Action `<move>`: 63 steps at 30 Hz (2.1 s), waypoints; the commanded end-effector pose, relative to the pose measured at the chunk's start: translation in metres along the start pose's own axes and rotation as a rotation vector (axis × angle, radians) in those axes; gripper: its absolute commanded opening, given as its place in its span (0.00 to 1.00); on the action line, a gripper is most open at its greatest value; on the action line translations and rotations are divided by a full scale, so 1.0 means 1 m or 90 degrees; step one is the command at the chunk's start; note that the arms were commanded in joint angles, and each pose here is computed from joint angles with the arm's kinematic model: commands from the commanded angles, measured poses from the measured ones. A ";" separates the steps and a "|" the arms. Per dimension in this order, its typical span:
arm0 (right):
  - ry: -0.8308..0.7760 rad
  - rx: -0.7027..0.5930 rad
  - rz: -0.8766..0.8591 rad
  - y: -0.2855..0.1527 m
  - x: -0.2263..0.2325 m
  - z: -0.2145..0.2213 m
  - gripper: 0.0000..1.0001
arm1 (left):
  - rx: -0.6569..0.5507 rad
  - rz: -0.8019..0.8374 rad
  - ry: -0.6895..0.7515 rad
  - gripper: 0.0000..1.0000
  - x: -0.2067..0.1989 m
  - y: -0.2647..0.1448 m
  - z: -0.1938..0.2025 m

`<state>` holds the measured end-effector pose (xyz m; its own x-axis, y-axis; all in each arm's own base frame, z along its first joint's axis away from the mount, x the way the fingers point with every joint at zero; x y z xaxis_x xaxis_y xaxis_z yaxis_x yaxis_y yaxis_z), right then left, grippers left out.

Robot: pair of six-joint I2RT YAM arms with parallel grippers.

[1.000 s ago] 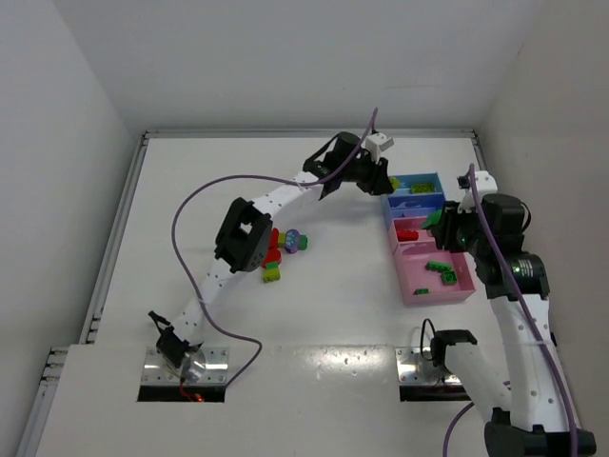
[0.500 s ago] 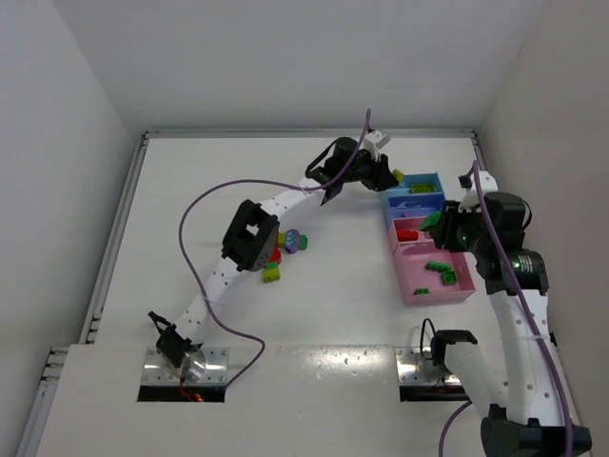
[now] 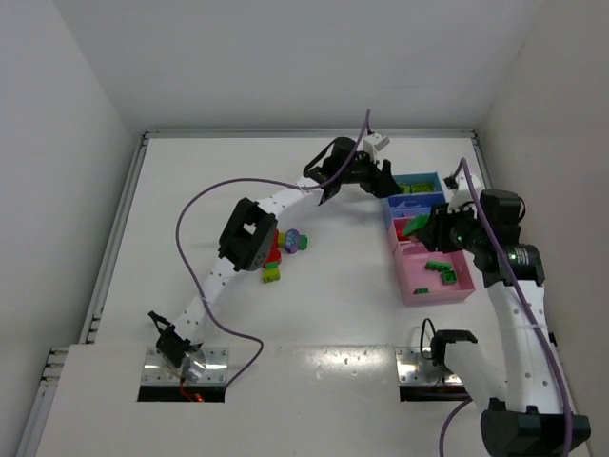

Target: Sort the legos into containers by color

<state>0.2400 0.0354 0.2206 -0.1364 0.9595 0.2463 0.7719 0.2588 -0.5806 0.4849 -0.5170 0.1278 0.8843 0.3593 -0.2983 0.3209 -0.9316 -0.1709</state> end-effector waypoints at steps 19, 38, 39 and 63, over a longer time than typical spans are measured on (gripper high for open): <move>-0.210 0.021 -0.739 -0.011 0.150 0.004 0.00 | 0.023 0.306 0.083 0.77 -0.160 -0.335 -0.069; -0.236 0.067 -0.776 -0.014 0.174 0.017 0.00 | 0.152 0.359 0.214 0.74 -0.237 -0.294 -0.019; -0.238 0.068 -0.771 -0.012 0.174 0.017 0.00 | 0.162 0.366 0.206 0.73 -0.239 -0.292 -0.014; -0.327 0.074 -0.738 -0.006 0.168 0.036 0.00 | 0.148 0.424 0.206 0.60 -0.255 -0.283 -0.026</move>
<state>0.1867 0.1948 0.2178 -0.8866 0.1416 0.4403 -0.0171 0.9414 -0.3370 0.1876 -0.3382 0.2586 0.9481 -0.2695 -0.1687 -0.3095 -0.9038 -0.2957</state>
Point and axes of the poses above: each gripper's point midway between its finger pads, its own y axis out along the fingers, its own x axis along the line the jaws close on, z = x × y, the point moved 1 cm from there along -y, back along the fingers, and after that the axes turned 7 degrees about y, right-handed, at the moved point
